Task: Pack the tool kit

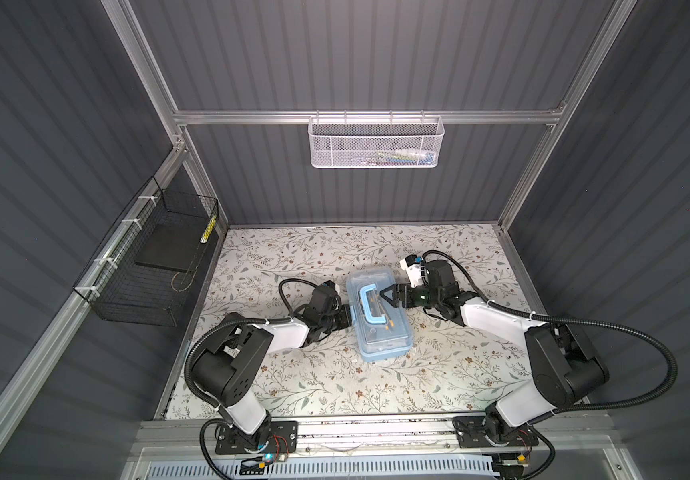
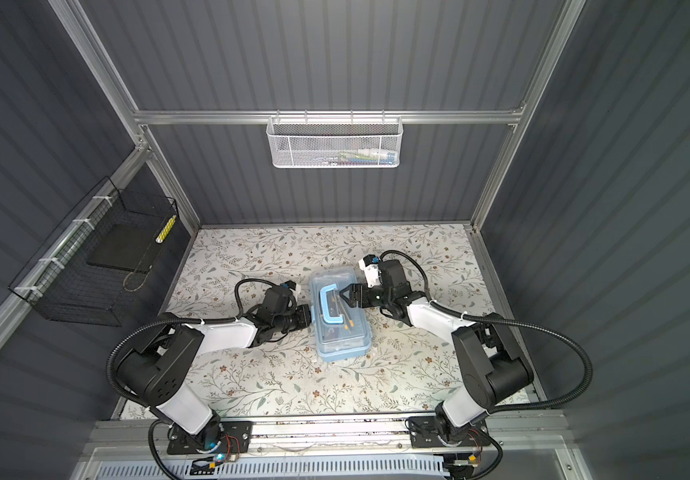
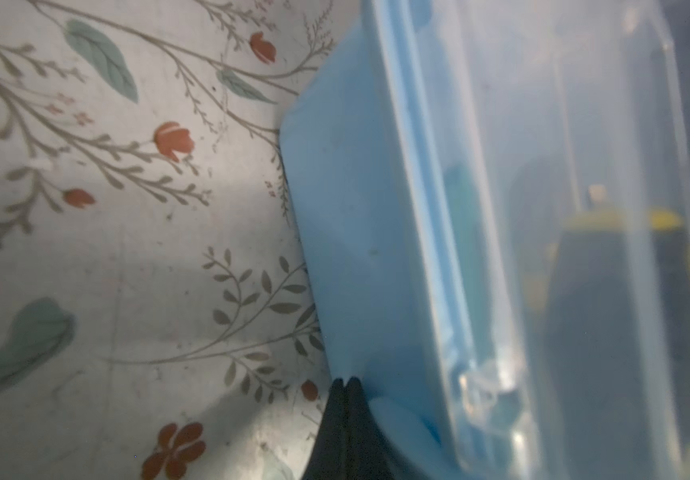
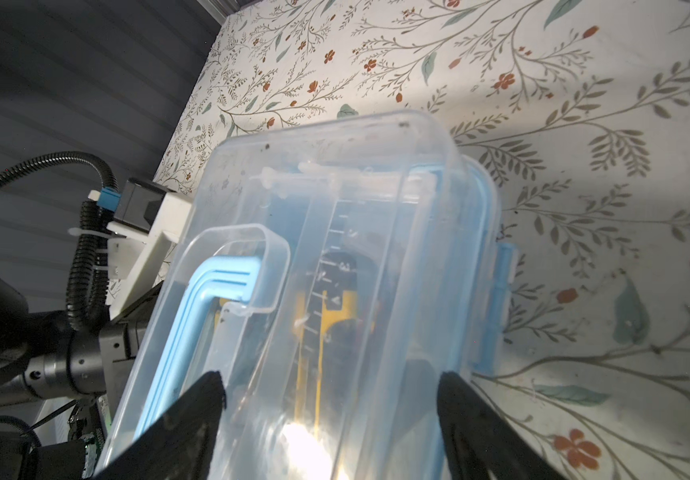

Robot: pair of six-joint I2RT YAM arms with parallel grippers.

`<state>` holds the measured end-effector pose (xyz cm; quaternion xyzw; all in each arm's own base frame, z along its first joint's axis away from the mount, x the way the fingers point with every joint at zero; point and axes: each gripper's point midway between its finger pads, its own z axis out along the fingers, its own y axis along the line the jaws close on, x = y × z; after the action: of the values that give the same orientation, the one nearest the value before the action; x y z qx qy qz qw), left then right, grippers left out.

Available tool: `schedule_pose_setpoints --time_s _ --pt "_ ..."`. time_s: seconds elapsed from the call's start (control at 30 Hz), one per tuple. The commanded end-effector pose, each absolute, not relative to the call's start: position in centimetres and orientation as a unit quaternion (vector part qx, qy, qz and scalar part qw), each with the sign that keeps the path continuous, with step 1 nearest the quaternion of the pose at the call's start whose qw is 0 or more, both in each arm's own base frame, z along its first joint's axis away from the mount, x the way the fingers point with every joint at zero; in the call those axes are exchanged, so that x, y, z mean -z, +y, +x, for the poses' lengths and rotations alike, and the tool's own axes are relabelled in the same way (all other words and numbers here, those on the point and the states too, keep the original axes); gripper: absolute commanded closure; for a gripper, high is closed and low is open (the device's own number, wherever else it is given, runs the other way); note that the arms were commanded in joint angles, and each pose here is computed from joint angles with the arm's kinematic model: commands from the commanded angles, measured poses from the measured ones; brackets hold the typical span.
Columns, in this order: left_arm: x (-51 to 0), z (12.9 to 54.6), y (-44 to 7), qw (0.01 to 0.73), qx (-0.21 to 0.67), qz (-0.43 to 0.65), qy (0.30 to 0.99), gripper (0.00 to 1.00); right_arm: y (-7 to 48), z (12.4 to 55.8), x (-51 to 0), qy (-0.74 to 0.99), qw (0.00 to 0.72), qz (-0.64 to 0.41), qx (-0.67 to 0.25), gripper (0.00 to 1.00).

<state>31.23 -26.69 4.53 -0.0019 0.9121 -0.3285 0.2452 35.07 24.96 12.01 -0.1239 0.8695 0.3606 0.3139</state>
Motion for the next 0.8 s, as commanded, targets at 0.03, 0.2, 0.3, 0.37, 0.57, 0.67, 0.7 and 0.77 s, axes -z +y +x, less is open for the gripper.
schedule_pose_setpoints --time_s 0.03,0.2,0.3,0.37,0.57,0.67,0.7,0.77 --pt "-9.7 32.0 -28.5 0.297 0.325 0.054 0.896 1.0 23.8 32.1 -8.2 0.901 0.246 -0.106 -0.341 0.19" --pt "-10.5 33.8 -18.2 0.358 0.158 0.003 0.92 0.93 18.7 34.4 -10.7 0.899 0.311 -0.044 -0.304 0.19" --pt "-12.3 35.3 -11.3 0.405 0.076 -0.051 0.91 0.56 13.2 35.7 -12.6 0.892 0.371 0.019 -0.256 0.18" --pt "-14.4 35.6 -6.9 0.458 -0.026 -0.076 0.886 0.02 8.8 35.9 -14.4 0.88 0.417 0.065 -0.218 0.17" --pt "-16.1 36.2 0.6 0.544 -0.191 -0.116 0.809 0.0 -3.2 34.7 -16.5 0.823 0.544 0.161 -0.017 0.01" --pt "-14.4 37.4 0.9 0.563 -0.191 -0.097 0.798 0.0 -5.9 34.4 -16.1 0.786 0.587 0.191 0.038 0.01" --pt "-14.1 37.8 0.5 0.571 -0.184 -0.085 0.795 0.0 -6.0 34.6 -16.0 0.778 0.599 0.185 0.041 0.01" --pt "-13.3 38.5 -0.1 0.588 -0.176 -0.066 0.786 0.0 -5.3 35.3 -15.1 0.77 0.619 0.149 0.041 0.01"
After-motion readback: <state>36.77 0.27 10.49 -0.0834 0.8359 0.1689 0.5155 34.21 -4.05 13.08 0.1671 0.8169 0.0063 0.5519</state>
